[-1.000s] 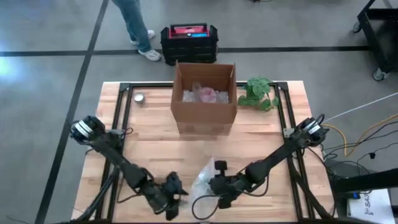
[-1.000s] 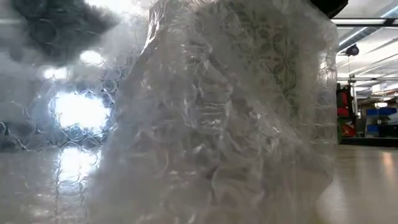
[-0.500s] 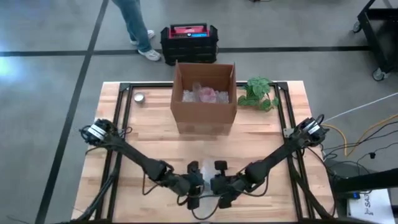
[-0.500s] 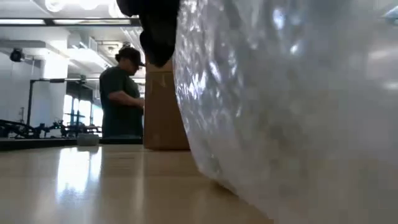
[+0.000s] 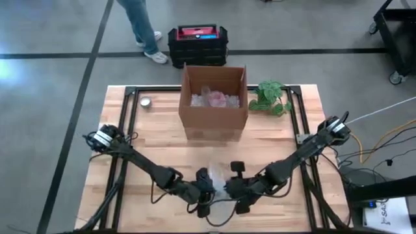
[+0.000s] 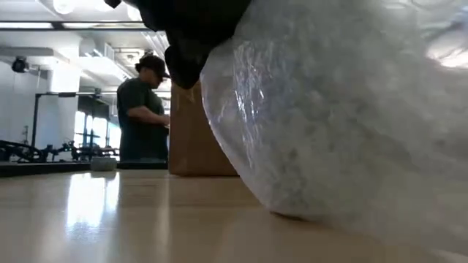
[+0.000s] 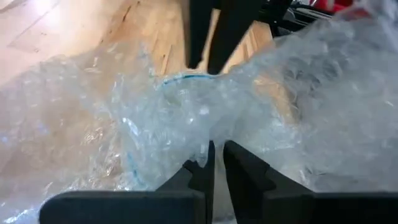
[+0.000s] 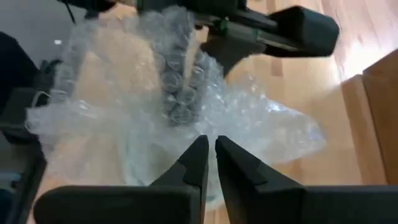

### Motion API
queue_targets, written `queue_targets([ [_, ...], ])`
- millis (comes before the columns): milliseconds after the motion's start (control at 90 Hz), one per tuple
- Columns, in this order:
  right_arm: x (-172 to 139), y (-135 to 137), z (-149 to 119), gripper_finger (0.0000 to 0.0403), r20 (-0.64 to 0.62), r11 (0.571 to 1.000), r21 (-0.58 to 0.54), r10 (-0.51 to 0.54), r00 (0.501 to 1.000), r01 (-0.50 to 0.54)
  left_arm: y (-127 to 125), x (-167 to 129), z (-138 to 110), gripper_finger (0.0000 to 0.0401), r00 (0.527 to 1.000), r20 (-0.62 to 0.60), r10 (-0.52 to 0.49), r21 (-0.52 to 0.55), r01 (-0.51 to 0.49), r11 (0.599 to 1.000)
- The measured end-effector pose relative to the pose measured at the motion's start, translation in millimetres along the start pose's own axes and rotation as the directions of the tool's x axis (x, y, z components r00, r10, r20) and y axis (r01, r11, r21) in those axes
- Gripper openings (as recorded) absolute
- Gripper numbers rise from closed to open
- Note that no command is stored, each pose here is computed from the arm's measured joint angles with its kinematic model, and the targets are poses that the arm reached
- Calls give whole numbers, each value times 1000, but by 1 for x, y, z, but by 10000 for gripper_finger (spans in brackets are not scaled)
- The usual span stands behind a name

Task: Wrap mug
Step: Wrap the white mug in bubble wrap

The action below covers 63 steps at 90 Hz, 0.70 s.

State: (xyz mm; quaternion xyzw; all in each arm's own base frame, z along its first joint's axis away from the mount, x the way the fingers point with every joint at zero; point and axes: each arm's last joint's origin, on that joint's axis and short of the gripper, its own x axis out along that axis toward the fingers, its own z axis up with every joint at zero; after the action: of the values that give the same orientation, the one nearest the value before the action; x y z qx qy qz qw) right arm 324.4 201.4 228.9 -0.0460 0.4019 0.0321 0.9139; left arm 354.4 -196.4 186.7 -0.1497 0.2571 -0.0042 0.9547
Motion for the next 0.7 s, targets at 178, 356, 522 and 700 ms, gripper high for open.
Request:
queue_targets([
  [178, 19, 6, -2, 18, 25, 1000, -31, 6, 1000, -5, -1, 0, 1, 22, 1000, 0, -1, 1, 1, 1000],
  [356, 40, 11, -14, 18, -41, 999, -43, 9, 999, -11, -1, 0, 0, 22, 1000, -7, -2, 4, 2, 1000],
  [522, 48, 13, -19, 18, -77, 1000, -15, 15, 997, -16, -2, -6, 4, 22, 999, -31, -42, 8, 42, 999],
  [700, 51, 12, -27, 18, -128, 999, -32, 15, 992, -20, -5, -32, 24, 22, 996, -24, -82, 3, 82, 997],
])
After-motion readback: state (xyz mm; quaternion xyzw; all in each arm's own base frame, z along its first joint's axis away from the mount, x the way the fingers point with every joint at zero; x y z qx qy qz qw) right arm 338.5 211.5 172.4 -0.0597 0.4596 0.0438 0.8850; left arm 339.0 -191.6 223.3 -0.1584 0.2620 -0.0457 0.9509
